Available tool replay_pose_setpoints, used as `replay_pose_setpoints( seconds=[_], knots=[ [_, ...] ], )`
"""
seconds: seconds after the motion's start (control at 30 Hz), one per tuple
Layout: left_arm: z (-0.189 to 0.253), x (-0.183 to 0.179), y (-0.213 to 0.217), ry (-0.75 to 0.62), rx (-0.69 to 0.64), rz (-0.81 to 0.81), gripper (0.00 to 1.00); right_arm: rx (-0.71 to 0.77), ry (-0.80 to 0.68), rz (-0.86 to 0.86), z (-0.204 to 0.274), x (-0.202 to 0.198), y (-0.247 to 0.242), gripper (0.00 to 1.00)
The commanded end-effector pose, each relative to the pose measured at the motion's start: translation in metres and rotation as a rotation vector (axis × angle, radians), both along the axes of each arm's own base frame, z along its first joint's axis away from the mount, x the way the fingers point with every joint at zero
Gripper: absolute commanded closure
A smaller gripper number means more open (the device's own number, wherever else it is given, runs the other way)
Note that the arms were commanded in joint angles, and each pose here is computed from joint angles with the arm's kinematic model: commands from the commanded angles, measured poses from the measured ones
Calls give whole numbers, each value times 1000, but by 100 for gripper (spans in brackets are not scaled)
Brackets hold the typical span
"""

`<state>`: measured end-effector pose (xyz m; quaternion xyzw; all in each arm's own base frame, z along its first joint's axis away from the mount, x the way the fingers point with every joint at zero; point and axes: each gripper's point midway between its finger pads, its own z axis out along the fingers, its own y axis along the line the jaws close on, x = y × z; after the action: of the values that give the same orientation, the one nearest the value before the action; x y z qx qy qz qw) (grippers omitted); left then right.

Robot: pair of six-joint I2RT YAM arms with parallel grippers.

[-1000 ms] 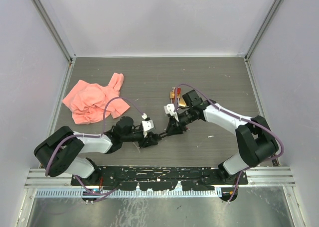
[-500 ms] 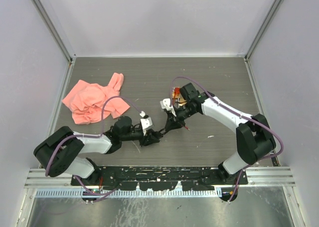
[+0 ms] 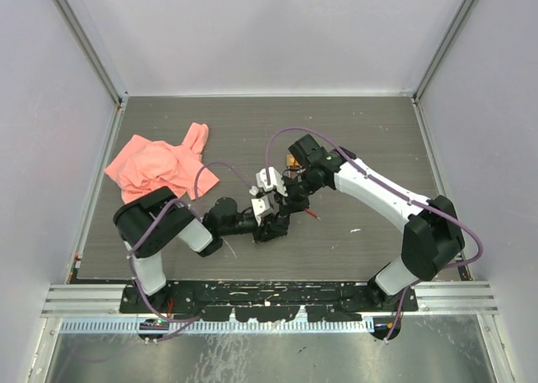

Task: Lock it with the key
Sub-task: Lock the lock.

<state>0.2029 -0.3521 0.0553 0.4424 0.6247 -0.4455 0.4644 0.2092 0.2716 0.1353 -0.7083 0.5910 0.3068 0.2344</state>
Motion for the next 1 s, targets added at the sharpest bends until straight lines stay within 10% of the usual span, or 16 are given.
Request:
replay_pose_setpoints(
  seconds=[0.0,0.57,0.97],
  knots=[
    [61,30,-25,-200,-201,56,100,40,-32,-14,16,-1,10,99],
    [60,-2,-36,-286,-183,-50,82,114,40,265,26,-74,-9,99],
    [131,47,-32,-489,-172,123,98,134,-187,220,94,-25,12,99]
  ],
)
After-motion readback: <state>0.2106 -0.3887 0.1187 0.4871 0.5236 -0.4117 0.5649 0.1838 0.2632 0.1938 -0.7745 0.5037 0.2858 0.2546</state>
